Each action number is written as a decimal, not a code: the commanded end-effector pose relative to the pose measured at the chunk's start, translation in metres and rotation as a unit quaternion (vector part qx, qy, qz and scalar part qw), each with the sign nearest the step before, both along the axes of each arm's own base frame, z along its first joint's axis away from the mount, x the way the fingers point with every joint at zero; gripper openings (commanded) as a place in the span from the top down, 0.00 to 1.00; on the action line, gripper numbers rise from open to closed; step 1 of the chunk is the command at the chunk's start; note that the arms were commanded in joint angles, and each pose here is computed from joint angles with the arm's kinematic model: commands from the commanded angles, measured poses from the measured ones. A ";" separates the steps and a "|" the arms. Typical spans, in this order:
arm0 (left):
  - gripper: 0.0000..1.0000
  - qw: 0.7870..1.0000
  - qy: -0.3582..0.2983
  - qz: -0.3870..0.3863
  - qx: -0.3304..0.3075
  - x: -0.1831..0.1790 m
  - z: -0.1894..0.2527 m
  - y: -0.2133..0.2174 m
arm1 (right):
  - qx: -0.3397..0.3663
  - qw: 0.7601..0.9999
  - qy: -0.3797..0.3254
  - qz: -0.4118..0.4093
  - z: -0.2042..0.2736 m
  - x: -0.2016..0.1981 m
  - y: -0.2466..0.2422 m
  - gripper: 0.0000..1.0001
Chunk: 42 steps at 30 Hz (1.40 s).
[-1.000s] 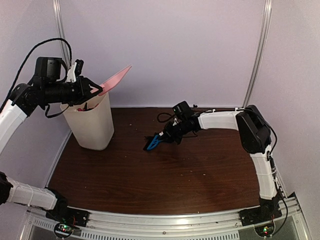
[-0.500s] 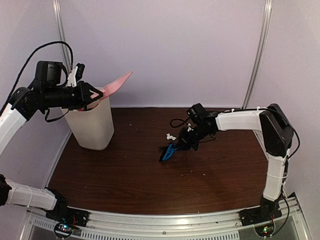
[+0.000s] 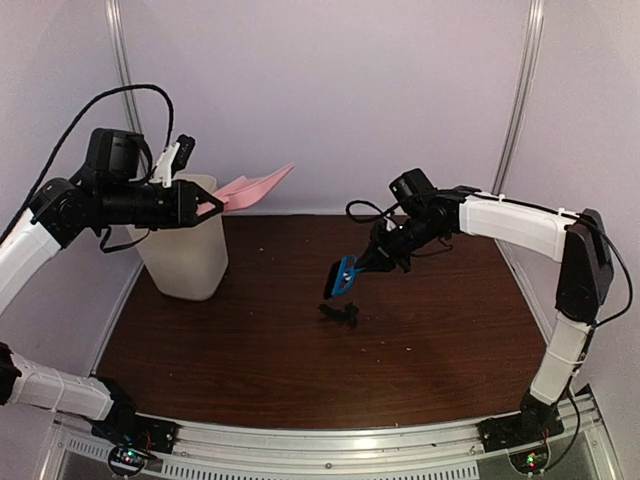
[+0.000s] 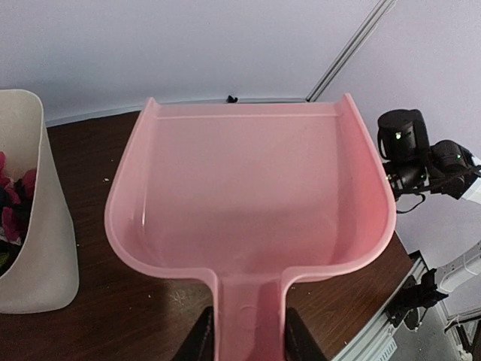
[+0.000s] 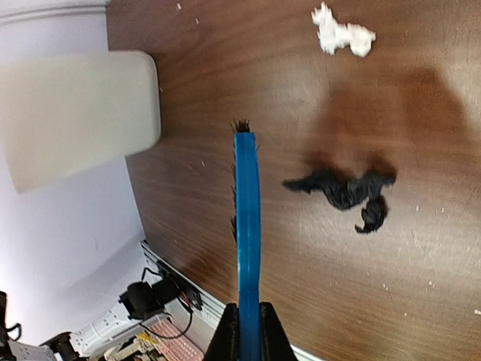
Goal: Sweep away the paper scraps from the table
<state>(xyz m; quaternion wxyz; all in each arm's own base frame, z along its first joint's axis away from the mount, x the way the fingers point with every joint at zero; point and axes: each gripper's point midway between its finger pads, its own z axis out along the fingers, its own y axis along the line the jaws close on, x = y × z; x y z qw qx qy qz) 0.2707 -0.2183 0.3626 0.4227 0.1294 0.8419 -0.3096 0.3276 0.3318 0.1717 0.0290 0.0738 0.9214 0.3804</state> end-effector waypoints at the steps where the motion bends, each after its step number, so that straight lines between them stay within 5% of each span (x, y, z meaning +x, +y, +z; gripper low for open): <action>1: 1.00 1.000 -0.020 -0.005 0.014 0.012 0.000 -0.007 | 0.010 0.997 -0.032 -0.072 -0.002 0.061 -0.010 1.00; 12: 1.00 0.997 0.004 -0.014 0.076 0.006 -0.035 -0.006 | 0.005 0.988 0.012 -0.152 -0.058 0.146 -0.002 1.00; 18: 1.00 0.994 0.022 -0.035 0.101 -0.007 -0.064 -0.006 | -0.029 0.986 0.069 -0.149 -0.087 0.115 -0.021 1.00; 26: 1.00 0.989 0.048 -0.051 0.132 -0.011 -0.098 -0.011 | -0.004 0.985 0.126 -0.116 -0.083 0.026 -0.042 1.00; 33: 1.00 0.979 0.044 -0.089 0.178 -0.021 -0.123 -0.022 | 0.059 0.998 -0.005 -0.034 0.009 0.042 -0.032 1.00; 42: 1.00 0.957 0.017 -0.137 0.254 -0.046 -0.153 -0.037 | -0.192 0.978 -0.080 -0.031 0.014 0.053 -0.124 1.00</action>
